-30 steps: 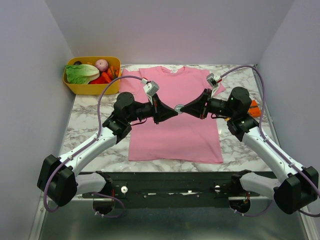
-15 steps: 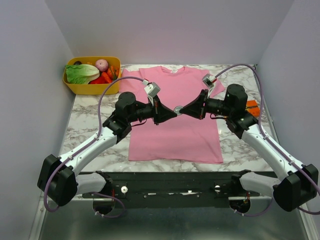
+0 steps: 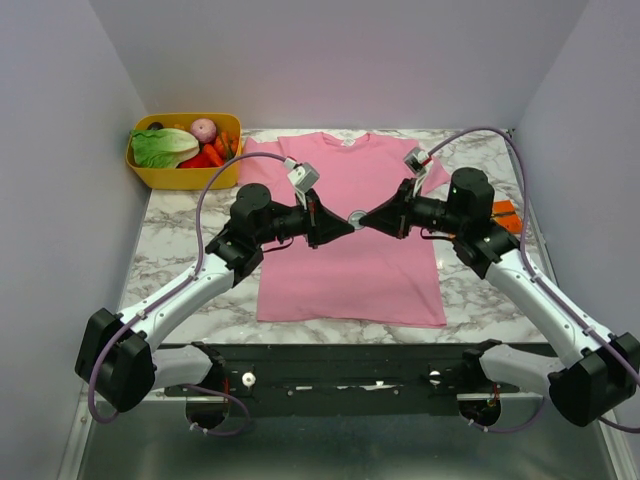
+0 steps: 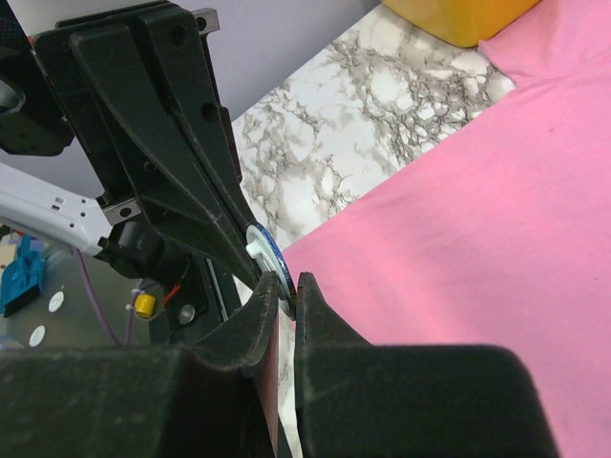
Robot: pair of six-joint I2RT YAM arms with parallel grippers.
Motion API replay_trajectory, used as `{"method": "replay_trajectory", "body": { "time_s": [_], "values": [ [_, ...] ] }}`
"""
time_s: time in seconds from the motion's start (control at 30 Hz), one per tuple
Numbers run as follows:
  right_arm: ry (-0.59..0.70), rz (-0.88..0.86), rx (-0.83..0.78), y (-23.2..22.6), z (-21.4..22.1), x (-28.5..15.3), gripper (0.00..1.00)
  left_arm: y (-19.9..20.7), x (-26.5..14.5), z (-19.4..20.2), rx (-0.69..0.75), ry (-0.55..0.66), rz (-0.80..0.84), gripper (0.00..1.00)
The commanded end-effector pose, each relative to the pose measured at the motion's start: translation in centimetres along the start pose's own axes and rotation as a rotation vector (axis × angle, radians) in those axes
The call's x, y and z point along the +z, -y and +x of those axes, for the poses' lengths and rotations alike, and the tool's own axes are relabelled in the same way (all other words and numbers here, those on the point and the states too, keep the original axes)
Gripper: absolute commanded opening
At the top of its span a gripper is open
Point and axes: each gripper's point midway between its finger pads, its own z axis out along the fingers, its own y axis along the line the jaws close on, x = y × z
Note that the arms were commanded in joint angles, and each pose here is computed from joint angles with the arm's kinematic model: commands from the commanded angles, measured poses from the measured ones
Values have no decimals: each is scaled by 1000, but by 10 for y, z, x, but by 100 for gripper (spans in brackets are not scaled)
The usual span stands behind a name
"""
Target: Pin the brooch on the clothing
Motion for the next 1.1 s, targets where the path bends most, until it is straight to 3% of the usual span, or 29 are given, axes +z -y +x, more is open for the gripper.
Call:
{"method": "replay_trajectory", "body": {
  "time_s": [0.0, 0.57, 1.07],
  "values": [
    [-25, 381, 27, 76, 19, -16, 1, 75, -10, -47, 126, 105, 262, 0],
    [-72, 469, -42, 87, 28, -19, 1, 100, -12, -58, 84, 145, 392, 0],
    [-117, 475, -169, 80, 34, -13, 1, 75, -3, -51, 78, 122, 263, 0]
  ]
}}
